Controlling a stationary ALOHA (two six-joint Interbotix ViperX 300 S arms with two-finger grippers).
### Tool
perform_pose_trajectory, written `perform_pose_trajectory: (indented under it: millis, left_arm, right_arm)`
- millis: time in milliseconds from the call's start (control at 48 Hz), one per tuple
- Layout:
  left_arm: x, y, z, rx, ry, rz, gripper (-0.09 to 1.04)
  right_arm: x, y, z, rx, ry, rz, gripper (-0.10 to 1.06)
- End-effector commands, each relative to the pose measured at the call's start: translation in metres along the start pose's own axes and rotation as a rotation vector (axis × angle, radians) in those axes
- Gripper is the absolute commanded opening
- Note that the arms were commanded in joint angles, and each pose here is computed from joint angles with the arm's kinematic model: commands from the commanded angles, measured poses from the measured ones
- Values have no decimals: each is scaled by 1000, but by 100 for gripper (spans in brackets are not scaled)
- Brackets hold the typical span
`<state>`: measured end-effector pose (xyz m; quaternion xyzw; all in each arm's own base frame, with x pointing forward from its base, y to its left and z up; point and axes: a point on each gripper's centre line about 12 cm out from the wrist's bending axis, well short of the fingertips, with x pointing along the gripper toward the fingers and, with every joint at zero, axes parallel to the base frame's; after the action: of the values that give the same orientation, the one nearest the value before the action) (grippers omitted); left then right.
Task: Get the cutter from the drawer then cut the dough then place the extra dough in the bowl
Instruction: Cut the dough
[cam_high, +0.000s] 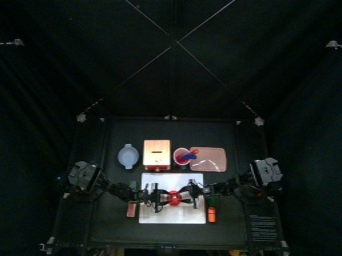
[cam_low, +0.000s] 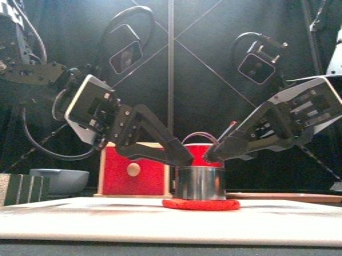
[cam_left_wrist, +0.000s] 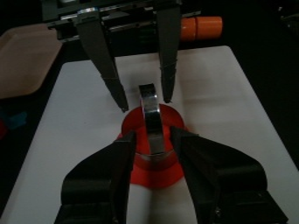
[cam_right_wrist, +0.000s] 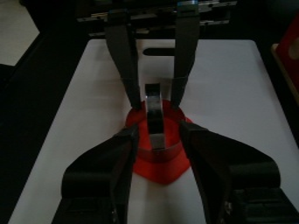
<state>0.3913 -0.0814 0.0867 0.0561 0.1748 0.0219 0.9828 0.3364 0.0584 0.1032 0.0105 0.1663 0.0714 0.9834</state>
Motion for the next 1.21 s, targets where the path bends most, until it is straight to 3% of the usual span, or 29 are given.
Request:
perform_pose_trajectory:
  millis: [21,354,625,854,1208]
  left_arm:
    - [0,1,14,-8,-36,2,77]
    - [-2,3,16,-10,-42,4,75]
    - [-3,2,14,-8,-32,0,56]
    - [-3,3,10,-8,-10,-3,54]
    - [-2,10,8,-16,11,10,54]
  right_arm:
    - [-1,2,9,0,-26,4,71]
    - [1,5,8,-10,-10,15,63]
    - [4,4,6,-8,4,10,63]
    - [7,3,0,-6,30,7,62]
    - [7,2,-4,-5,58,2,47]
